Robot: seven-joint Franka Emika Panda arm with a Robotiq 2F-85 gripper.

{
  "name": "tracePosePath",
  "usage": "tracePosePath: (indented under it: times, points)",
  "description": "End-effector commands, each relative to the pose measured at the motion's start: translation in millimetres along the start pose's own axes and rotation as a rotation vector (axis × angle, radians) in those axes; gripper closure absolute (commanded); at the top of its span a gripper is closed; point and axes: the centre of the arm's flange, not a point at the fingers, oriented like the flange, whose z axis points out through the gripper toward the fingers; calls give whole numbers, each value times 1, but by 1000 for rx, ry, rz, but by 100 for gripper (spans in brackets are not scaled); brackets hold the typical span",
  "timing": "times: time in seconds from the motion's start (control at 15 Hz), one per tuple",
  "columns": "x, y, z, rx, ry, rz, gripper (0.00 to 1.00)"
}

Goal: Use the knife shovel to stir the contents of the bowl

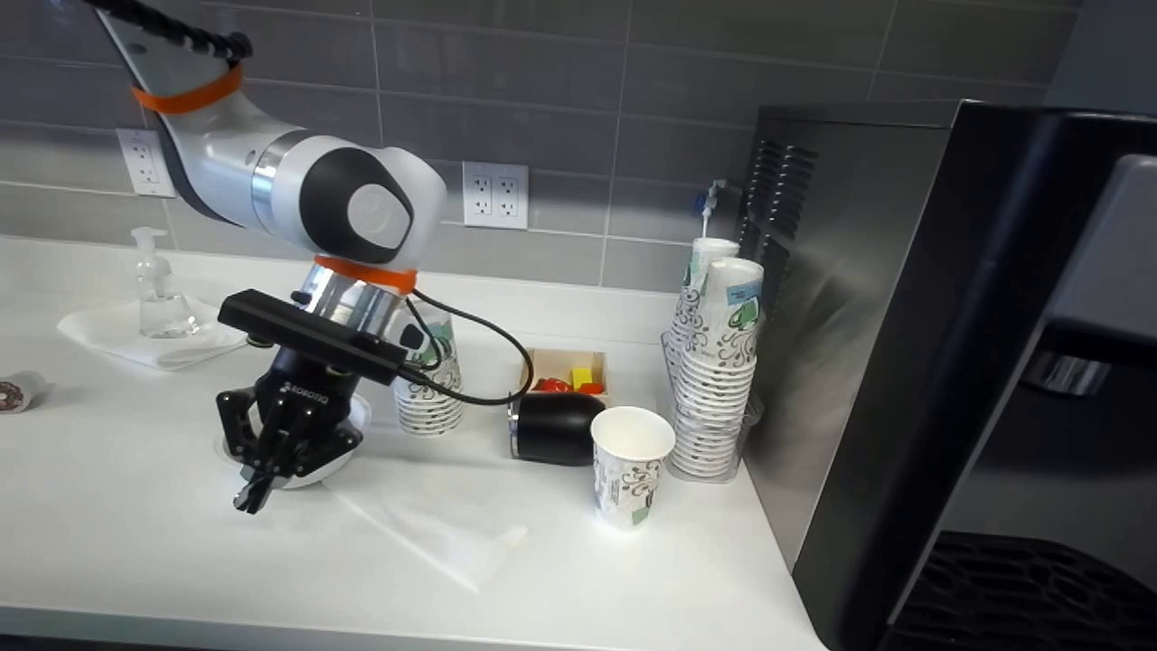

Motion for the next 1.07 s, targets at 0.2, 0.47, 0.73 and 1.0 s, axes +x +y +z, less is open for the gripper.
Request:
tracePosePath:
  times: [0.2, 0.47, 0.73, 1.0]
  points:
    - [-6, -13, -21, -33, -31, -26, 99]
    - [-11, -28, -41, -139, -136, 3, 99]
    - [-10, -40, -57, -261, -228, 70, 99]
    - [0, -54, -61, -338, -297, 74, 99]
